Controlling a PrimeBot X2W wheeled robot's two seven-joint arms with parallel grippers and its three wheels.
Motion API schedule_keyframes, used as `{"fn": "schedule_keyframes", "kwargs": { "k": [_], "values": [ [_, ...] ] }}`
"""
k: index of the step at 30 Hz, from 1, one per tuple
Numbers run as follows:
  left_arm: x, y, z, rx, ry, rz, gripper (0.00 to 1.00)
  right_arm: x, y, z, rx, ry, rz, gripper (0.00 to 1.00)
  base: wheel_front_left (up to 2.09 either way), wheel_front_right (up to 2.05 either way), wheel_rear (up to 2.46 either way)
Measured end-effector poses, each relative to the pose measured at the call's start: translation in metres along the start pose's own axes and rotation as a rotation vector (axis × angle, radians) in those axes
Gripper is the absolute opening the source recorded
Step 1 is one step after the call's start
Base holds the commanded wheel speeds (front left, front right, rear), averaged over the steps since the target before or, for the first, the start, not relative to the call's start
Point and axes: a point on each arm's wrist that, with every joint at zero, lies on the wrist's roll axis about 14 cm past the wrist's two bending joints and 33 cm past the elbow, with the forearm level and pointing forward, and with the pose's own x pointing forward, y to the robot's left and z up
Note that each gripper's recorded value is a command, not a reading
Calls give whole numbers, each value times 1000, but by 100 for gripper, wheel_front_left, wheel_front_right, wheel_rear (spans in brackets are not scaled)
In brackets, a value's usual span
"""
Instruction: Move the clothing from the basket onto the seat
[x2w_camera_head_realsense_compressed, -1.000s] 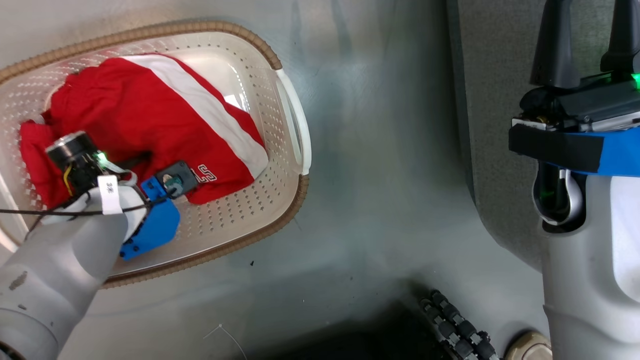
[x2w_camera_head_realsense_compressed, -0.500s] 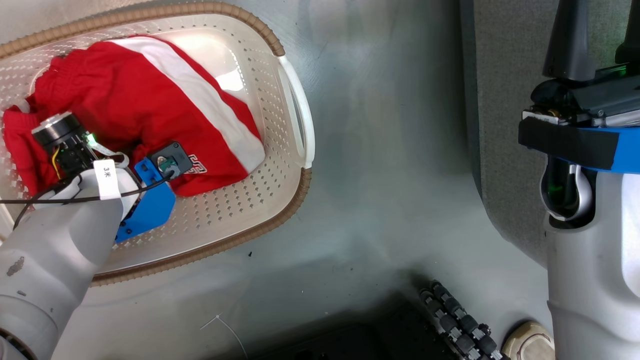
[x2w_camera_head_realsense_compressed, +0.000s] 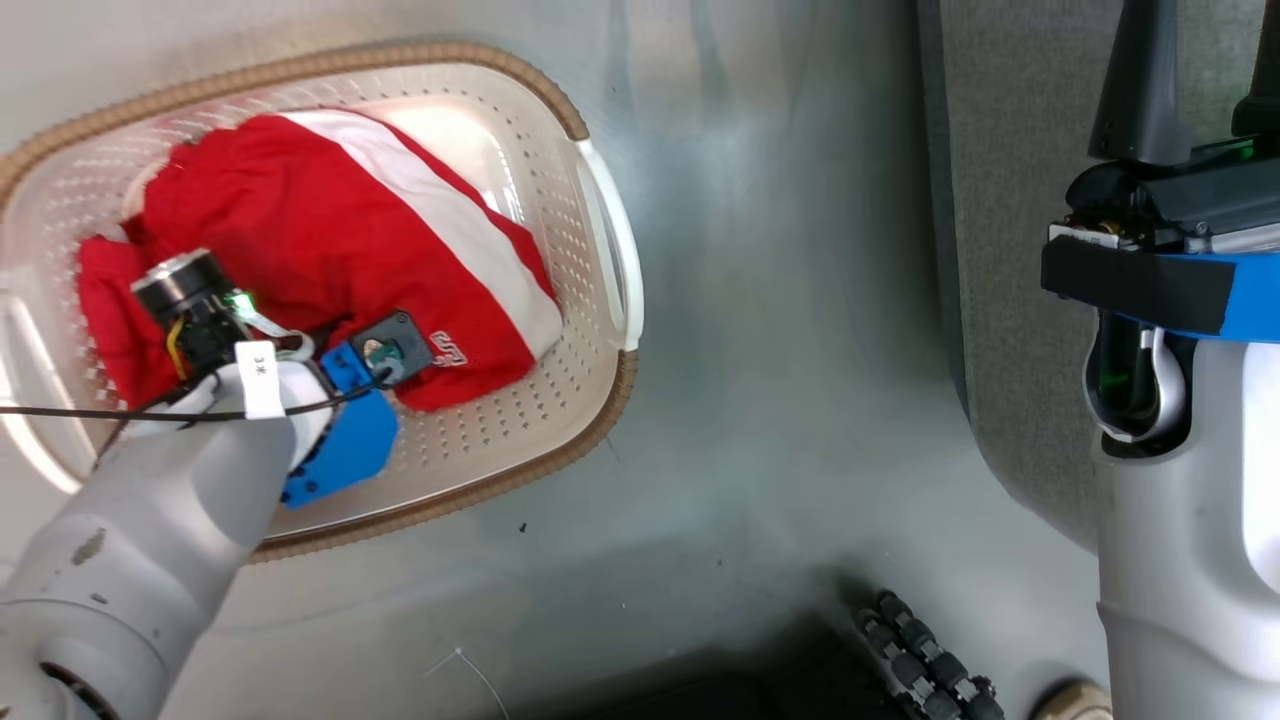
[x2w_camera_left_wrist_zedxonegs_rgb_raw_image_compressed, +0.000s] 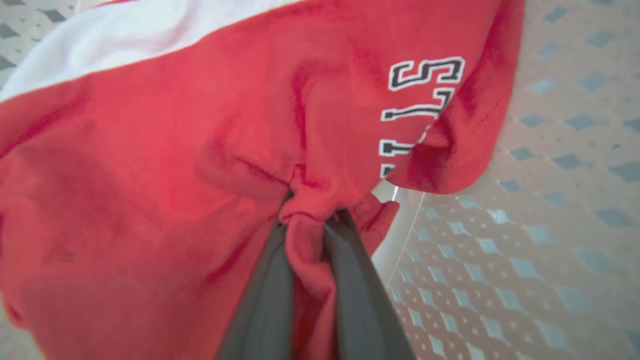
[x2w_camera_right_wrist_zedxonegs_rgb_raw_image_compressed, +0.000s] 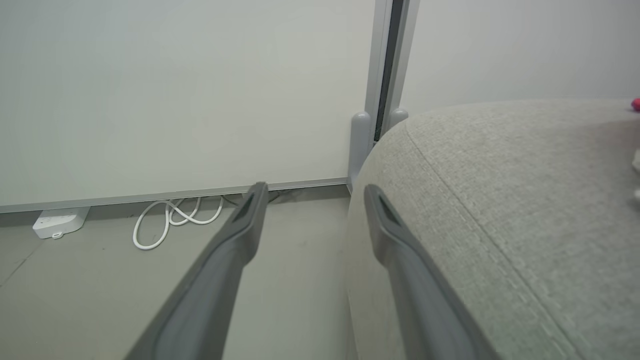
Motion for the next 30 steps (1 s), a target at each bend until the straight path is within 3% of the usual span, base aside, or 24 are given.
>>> {"fn": "schedule_keyframes", "kwargs": {
  "k": [15, 30],
  "values": [
    [-56, 8, 67, -83, -227, 82, 0, -11, 5, 41, 15, -55, -5, 100, 0, 0, 0],
    [-154, 50, 143, -240, -516, 267, 0, -37, 12, 90, 27, -118, -3, 100, 0, 0, 0]
  ]
}}
